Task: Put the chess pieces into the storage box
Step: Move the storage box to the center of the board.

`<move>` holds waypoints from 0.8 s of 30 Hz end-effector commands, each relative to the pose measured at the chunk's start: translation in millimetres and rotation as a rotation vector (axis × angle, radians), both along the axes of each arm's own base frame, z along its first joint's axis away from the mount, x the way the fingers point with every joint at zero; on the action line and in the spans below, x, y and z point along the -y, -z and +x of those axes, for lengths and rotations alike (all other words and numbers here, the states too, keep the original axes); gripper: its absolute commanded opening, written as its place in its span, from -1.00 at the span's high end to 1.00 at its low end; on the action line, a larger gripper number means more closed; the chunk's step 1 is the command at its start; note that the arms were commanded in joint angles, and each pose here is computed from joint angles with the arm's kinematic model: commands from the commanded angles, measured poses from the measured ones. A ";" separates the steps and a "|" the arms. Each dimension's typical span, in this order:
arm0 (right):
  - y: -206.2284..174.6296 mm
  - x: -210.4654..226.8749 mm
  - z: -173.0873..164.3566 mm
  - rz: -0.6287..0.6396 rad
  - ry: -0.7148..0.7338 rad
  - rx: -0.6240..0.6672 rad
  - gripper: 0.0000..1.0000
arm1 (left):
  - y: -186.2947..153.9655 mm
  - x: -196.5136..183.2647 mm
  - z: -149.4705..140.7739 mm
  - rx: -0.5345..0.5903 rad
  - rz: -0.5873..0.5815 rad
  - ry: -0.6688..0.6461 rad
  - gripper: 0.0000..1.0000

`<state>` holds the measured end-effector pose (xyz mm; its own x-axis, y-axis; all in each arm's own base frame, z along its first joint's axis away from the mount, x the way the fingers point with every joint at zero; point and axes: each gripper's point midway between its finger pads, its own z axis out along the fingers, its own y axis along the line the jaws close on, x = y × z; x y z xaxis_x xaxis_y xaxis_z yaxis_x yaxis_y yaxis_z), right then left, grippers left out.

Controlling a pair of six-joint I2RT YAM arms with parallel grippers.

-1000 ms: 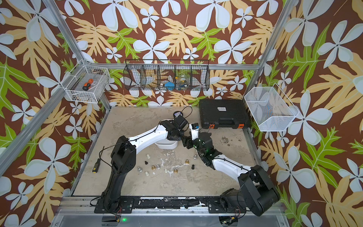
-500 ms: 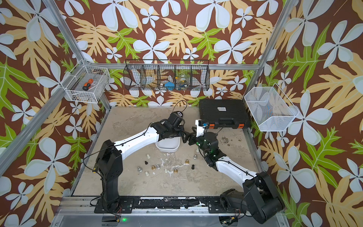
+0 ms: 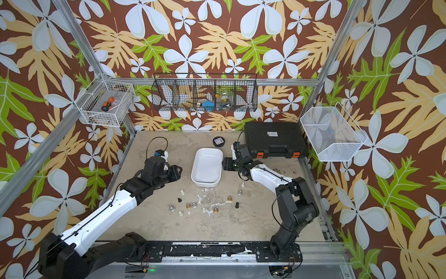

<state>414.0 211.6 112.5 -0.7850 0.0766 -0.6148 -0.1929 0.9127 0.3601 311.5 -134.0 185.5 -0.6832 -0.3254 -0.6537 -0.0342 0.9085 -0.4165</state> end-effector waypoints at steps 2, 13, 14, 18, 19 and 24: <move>13.7 1.2 2.8 -0.110 0.009 -0.041 -0.43 | -2.8 -3.5 -0.5 0.034 0.035 0.026 0.02; 56.0 -23.5 17.3 -0.219 -0.043 -0.156 -0.07 | 3.0 -3.4 -2.4 0.043 0.072 0.062 0.02; 57.1 -25.0 17.6 -0.223 -0.050 -0.156 0.05 | 2.1 -4.8 -3.0 0.048 0.075 0.058 0.01; 55.2 -26.6 12.5 -0.235 -0.056 -0.154 0.28 | 2.9 -10.5 -6.2 0.052 0.093 0.045 0.01; 54.5 -27.1 10.5 -0.237 -0.061 -0.151 0.39 | 3.4 -11.0 -6.9 0.050 0.095 0.044 0.01; 53.3 -25.5 1.5 -0.235 -0.062 -0.159 0.45 | 4.2 -12.2 -8.4 0.046 0.097 0.041 0.01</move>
<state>418.0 240.9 56.6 -0.8712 -0.1061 -0.4794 -0.2168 0.9592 0.1815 302.9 -124.5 181.3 -0.6665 -0.2435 -0.7047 0.0211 0.9386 -0.3443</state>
